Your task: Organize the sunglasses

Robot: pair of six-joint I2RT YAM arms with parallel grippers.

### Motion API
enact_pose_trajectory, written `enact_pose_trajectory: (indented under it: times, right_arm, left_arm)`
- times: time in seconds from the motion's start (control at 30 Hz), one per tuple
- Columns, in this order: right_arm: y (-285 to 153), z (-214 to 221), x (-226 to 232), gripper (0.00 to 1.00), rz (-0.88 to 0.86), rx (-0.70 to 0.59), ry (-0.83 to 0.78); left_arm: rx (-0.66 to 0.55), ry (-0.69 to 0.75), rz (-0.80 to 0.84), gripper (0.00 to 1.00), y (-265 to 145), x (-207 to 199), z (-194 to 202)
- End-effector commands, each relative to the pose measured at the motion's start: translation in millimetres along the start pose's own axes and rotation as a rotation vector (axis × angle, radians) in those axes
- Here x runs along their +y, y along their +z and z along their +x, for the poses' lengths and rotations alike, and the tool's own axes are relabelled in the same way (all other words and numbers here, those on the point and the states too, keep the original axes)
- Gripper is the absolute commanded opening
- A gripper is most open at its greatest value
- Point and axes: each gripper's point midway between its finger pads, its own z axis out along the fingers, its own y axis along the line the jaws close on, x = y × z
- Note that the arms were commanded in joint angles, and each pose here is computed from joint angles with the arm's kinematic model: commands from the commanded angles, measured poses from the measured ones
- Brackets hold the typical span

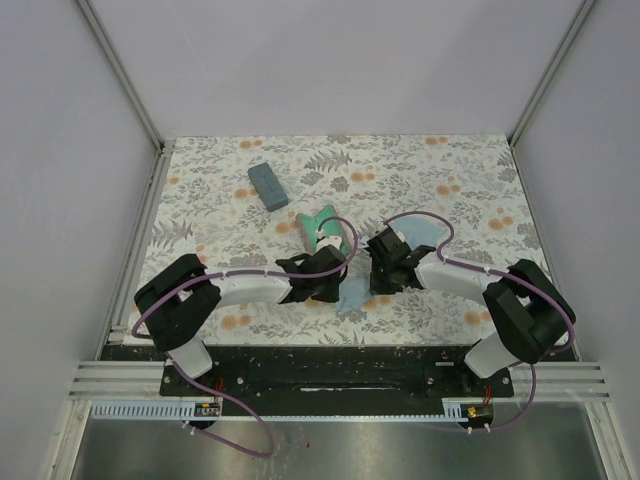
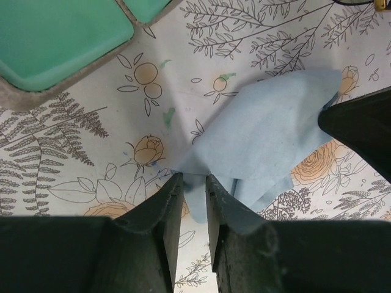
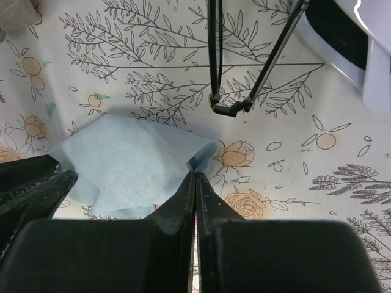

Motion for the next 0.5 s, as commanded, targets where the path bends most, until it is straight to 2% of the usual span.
enact_pose_trajectory:
  times: [0.0, 0.1, 0.2, 0.3, 0.47]
  right_arm:
    - [-8.0, -10.6, -5.6, 0.00, 0.047, -0.043, -0.032]
    - [-8.3, -10.8, 0.5, 0.00, 0.027, -0.030, -0.038]
    - [-9.6, -12.2, 3.5, 0.00, 0.017, -0.026, -0.036]
    - [-12.5, -14.9, 4.8, 0.00, 0.016, -0.040, -0.036]
    - [-18.6, -25.9, -4.6, 0.00, 0.070, -0.077, -0.051]
  left_arm:
    - [0.028, 0.012, 0.034, 0.23, 4.7, -0.9, 6.8]
    - [0.070, 0.018, -0.001, 0.14, 12.7, 3.1, 13.9]
    - [0.108, 0.023, -0.019, 0.00, 19.9, 4.6, 22.2]
    - [0.110, 0.012, -0.013, 0.00, 21.0, 5.9, 24.9]
    - [0.064, 0.021, -0.054, 0.00, 5.8, 15.5, 7.7]
